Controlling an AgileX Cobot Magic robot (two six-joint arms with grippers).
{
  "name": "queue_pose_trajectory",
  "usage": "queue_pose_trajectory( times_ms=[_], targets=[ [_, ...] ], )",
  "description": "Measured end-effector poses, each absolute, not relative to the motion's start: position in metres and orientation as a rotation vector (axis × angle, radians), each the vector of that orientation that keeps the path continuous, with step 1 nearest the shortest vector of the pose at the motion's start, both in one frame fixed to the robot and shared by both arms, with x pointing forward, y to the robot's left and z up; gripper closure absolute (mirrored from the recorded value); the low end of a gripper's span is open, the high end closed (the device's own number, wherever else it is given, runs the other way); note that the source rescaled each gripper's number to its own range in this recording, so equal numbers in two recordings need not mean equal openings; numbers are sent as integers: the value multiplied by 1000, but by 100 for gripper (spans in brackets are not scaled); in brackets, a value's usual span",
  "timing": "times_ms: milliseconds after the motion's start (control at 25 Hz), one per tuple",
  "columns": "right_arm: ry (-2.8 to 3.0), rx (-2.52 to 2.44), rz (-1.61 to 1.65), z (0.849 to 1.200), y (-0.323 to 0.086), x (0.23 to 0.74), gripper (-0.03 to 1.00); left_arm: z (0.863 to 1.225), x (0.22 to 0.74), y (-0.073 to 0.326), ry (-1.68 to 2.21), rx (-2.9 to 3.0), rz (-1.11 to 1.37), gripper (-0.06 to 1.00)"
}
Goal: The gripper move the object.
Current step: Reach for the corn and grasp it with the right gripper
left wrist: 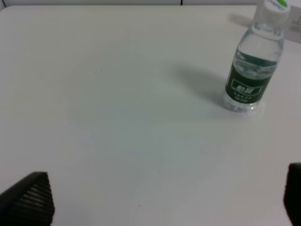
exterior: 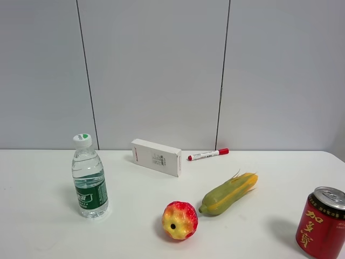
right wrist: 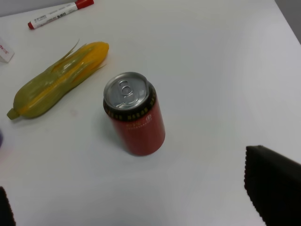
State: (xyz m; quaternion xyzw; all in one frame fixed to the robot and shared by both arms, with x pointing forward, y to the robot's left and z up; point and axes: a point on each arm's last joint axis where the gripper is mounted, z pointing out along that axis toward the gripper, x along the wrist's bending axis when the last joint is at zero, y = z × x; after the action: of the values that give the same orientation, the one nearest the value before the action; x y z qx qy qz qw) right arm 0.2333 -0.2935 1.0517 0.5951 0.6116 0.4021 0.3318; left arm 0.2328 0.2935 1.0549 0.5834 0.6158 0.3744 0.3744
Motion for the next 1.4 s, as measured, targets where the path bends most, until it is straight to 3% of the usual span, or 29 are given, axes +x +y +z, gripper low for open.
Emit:
queue_pose_trajectory(
  times_ms=[960,1160,1400],
  targets=[
    [1592,1543,1056,1054,-294,232,-3,1055,233,294,1577,1494,959,-6],
    [1540,1412,1098,1107,-294,231,-3,1055,233,294,1577,1494,959,-6],
    [1685,1450,1117,1173,-283,287,-3,1055,233,294,1577,1494,959,-6]
  ],
)
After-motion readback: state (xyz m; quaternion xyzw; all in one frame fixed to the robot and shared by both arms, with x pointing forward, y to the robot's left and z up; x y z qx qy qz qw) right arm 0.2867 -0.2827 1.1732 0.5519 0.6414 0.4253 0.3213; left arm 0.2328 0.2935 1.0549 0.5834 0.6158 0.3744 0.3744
